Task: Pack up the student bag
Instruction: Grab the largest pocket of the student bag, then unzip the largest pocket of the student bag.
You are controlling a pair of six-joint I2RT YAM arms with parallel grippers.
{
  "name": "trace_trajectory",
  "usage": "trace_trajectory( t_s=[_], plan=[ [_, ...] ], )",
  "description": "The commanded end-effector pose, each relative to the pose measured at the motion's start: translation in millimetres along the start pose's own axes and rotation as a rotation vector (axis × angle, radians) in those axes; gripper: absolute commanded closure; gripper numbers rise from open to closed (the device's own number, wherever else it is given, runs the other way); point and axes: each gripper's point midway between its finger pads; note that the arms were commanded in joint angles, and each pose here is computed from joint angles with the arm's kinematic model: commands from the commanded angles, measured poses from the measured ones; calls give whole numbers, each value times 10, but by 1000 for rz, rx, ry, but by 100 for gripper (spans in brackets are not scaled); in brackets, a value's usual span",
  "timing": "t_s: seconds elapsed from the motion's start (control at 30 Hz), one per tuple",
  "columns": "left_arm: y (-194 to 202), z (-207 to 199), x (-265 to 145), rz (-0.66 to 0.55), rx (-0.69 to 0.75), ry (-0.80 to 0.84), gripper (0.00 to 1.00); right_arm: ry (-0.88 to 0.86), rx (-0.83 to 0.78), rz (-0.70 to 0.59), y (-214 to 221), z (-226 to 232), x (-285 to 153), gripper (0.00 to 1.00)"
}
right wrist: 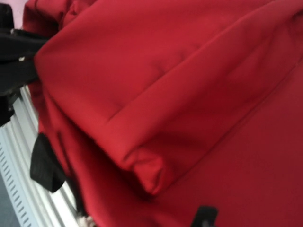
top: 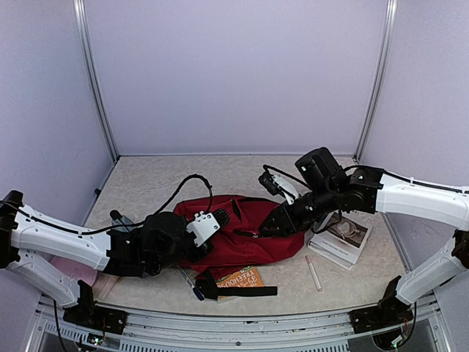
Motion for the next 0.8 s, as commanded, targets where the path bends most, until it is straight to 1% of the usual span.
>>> trace_trajectory(
  t_s=[0.0, 0.03, 0.2, 0.4, 0.43, 0.53, 0.6, 0.77],
  plan=[
    [-109, 21, -23, -48, -54, -17, 100, 97, 24, 39, 58, -76, -29, 52],
    [-110, 18, -23, -49, -56, -16, 100, 118, 27, 43, 62, -119, -17, 54],
    [-122, 21, -32, -51, -57, -14, 100, 146, 19, 37, 15, -187, 64, 56],
    [-121, 11, -37, -49, -57, -11, 100, 151, 5, 58, 26, -216, 163, 64],
    [-121, 13, -37, -48, -58, -13, 100, 158, 8, 65, 56, -238, 176, 68],
    [-121, 10, -34, -48, -62, -12, 100, 185, 27, 56, 80, -308, 174, 89],
    [-125, 16, -41, -51, -73, -12, 100, 200, 31, 40, 49, -317, 137, 100],
    [-96, 41, -101, -61, -119, -8, 100, 308, 65, -69, -171, -502, -160, 100]
  ],
)
Point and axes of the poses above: each gripper's point midway between its finger pads, its own x axis out along the fingers, its own z axis along the line the jaws close on, y = z × x, and after that the axes turned 7 degrees about x, right-handed
